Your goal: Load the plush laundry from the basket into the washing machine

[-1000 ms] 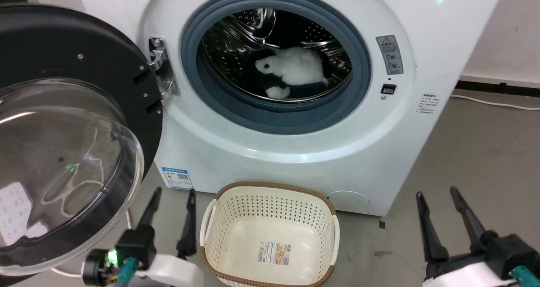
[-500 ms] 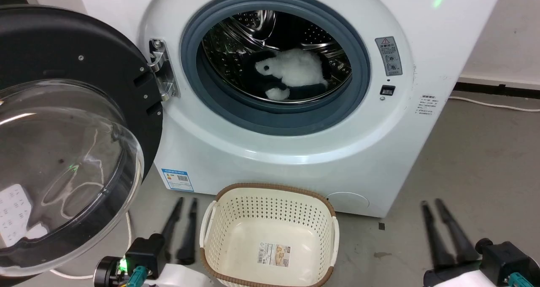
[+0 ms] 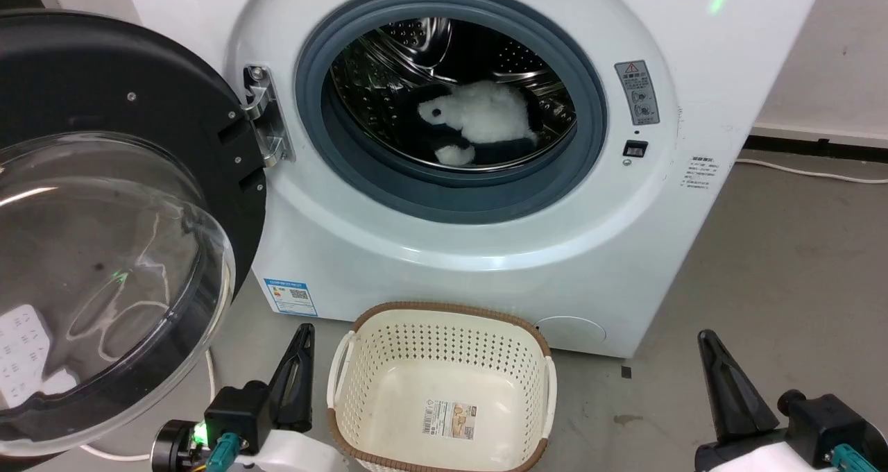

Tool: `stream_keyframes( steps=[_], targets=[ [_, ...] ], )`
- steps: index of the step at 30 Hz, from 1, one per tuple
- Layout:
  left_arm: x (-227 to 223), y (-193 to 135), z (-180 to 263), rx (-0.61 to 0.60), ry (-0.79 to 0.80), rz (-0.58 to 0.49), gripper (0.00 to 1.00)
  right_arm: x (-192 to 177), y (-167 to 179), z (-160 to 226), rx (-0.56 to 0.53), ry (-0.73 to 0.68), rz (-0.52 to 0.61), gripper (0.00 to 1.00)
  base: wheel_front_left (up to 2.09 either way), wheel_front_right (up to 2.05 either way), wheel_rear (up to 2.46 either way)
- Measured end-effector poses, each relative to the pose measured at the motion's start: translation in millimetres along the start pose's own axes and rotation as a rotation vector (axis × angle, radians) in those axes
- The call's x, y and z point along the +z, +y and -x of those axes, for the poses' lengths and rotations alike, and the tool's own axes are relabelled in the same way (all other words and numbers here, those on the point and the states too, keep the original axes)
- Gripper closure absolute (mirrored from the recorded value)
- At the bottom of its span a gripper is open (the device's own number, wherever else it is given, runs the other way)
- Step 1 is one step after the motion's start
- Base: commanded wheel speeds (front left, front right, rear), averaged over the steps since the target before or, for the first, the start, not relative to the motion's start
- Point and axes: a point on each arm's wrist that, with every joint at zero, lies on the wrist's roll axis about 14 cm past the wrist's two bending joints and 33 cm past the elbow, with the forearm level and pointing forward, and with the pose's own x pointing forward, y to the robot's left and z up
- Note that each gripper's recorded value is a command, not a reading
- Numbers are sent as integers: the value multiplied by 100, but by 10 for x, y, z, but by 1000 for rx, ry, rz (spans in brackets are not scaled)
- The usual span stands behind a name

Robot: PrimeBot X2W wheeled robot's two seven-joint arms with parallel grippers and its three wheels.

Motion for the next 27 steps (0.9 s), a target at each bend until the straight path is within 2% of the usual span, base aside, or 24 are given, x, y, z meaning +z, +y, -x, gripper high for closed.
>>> stream_keyframes(
  steps=[27],
  targets=[
    [43, 31, -31, 10, 16, -29, 100, -13, 7, -14, 4, 35, 18, 100, 0, 0, 0]
  ],
)
